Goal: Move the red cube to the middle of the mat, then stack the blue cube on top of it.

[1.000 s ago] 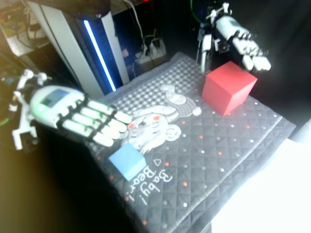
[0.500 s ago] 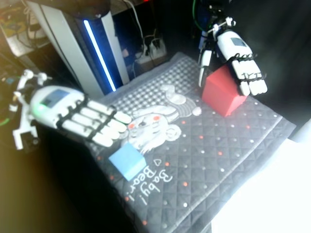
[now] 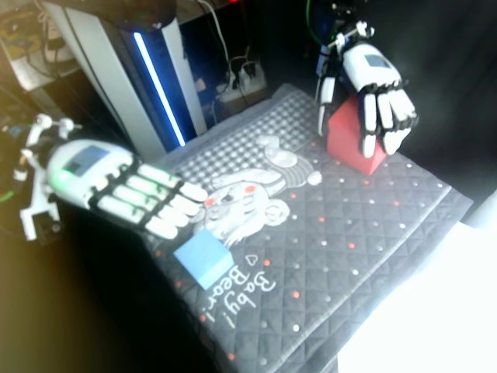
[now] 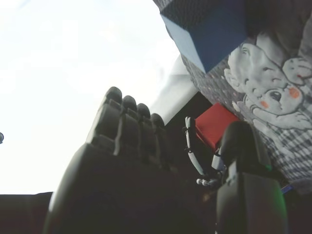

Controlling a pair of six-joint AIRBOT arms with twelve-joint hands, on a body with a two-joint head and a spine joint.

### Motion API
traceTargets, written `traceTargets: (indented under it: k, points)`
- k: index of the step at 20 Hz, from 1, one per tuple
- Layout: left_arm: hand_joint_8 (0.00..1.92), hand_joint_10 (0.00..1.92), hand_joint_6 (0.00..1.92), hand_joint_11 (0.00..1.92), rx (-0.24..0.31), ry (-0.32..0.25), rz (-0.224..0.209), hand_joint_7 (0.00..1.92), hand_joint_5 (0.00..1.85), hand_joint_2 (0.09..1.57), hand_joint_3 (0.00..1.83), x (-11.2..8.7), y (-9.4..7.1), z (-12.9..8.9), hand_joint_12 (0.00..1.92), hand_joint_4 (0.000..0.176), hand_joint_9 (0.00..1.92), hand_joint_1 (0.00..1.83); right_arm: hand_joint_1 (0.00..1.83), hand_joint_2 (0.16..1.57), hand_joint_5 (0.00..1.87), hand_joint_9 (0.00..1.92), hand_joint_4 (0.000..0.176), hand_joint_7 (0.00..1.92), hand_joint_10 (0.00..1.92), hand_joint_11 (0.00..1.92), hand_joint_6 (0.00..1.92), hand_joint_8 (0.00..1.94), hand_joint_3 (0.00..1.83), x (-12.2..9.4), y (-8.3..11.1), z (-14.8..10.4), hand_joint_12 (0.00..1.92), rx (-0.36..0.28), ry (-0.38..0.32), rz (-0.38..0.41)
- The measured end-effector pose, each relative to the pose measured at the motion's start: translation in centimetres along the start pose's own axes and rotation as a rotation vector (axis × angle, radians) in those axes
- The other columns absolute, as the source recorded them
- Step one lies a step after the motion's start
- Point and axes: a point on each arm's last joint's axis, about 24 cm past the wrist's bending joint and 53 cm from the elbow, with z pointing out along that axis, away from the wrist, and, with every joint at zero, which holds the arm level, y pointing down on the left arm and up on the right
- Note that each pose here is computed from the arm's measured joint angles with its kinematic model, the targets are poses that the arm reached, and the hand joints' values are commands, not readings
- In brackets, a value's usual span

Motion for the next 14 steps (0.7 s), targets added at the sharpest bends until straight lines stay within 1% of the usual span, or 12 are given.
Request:
traceTargets:
  k: [1,2,3,4,5,7,8,9,10,11,12,14]
  points:
    - [1.25,1.64,1.40,0.28,-0.001,-0.001,-0.004,0.00,0.00,1.11,0.01,0.0,0.1,-0.1,1.92,0.094,0.04,1.38,0.58,1.24,0.00,0.00,0.000,0.00,0.00,0.00,0.00,0.00,0.01,0.1,0.0,0.0,0.00,0.001,0.002,0.001]
    - [1.28,1.69,1.47,0.35,0.000,-0.006,-0.005,0.00,0.00,1.12,0.01,-0.1,0.1,-0.2,1.92,0.125,0.05,1.38,0.60,1.24,0.00,0.00,0.000,0.00,0.00,0.00,0.00,0.00,0.01,0.1,0.0,0.0,0.00,0.001,0.003,0.002]
    - [1.29,1.70,1.49,0.36,0.001,-0.007,-0.013,0.00,0.00,1.12,0.01,-0.1,0.1,-0.2,1.92,0.131,0.05,1.39,0.60,1.24,0.00,0.00,0.000,0.00,0.00,0.00,0.00,0.00,0.01,0.1,-0.1,0.0,0.00,0.003,0.002,0.002]
    - [1.36,1.77,1.54,0.43,0.022,-0.015,-0.035,0.00,0.00,1.11,0.00,-0.2,-0.2,-0.4,1.92,0.115,0.12,1.43,0.63,1.23,0.00,0.00,0.000,0.00,0.00,0.00,0.00,0.00,0.01,0.1,-0.1,0.0,0.00,0.002,0.002,0.001]
    - [1.38,1.79,1.56,0.45,0.030,-0.015,-0.042,0.00,0.00,1.10,0.00,-0.2,-0.5,-0.5,1.92,0.112,0.13,1.45,0.64,1.23,0.00,0.00,0.000,0.00,0.00,0.00,0.00,0.00,0.00,0.1,-0.1,0.0,0.00,0.002,0.002,0.001]
    - [1.32,1.78,1.58,0.43,0.070,-0.038,-0.052,0.00,0.00,1.11,0.01,-0.9,-1.4,-0.6,1.92,0.136,0.10,1.44,0.66,1.23,0.00,0.00,0.000,0.00,0.00,0.00,0.00,0.00,0.00,0.3,-0.1,0.0,0.00,0.005,0.006,0.003]
    - [1.33,1.80,1.59,0.43,0.088,-0.045,-0.060,0.00,0.00,1.11,0.01,-1.1,-1.8,-0.7,1.92,0.127,0.10,1.44,0.65,1.24,0.00,0.00,0.000,0.00,0.00,0.00,0.00,0.00,0.01,0.3,-0.1,0.0,0.00,0.004,0.007,0.003]
    - [1.41,1.81,1.60,0.41,0.108,-0.053,-0.068,0.00,0.00,1.10,0.00,-1.2,-2.3,-0.8,1.92,0.102,0.12,1.46,0.67,1.24,0.00,0.00,0.000,0.00,0.00,0.00,0.00,0.00,0.01,0.3,-0.1,0.0,0.00,0.004,0.007,0.003]
    - [1.40,1.77,1.58,0.28,0.137,-0.061,-0.072,0.00,0.00,1.10,0.00,-1.4,-3.2,-0.9,1.92,0.113,0.05,1.46,0.67,1.24,0.00,0.00,0.000,0.00,0.00,0.00,0.00,0.00,0.00,0.3,-0.2,0.0,0.00,0.004,0.006,0.002]
    - [1.44,1.80,1.56,0.19,0.159,-0.064,-0.078,0.00,0.00,1.11,0.01,-1.4,-3.8,-1.0,1.92,0.140,0.01,1.46,0.66,1.24,0.00,0.00,0.000,0.00,0.00,0.00,0.00,0.00,0.01,0.3,-0.2,0.0,0.00,0.005,0.006,0.001]
    - [1.35,1.69,1.62,0.15,0.191,-0.068,-0.072,0.00,0.00,1.12,0.01,-1.6,-4.6,-1.1,1.92,0.173,0.00,1.44,0.65,1.24,0.00,0.00,0.000,0.00,0.00,0.00,0.00,0.00,0.01,0.2,-0.2,0.0,0.00,0.005,0.005,0.001]
    - [1.32,1.64,1.60,0.15,0.221,-0.081,-0.090,0.00,0.00,1.13,0.02,-2.1,-5.5,-1.0,1.92,0.168,0.00,1.44,0.64,1.25,0.00,0.00,0.000,0.00,0.00,0.00,0.00,0.00,0.01,0.3,-0.2,0.0,0.00,0.006,0.006,0.001]
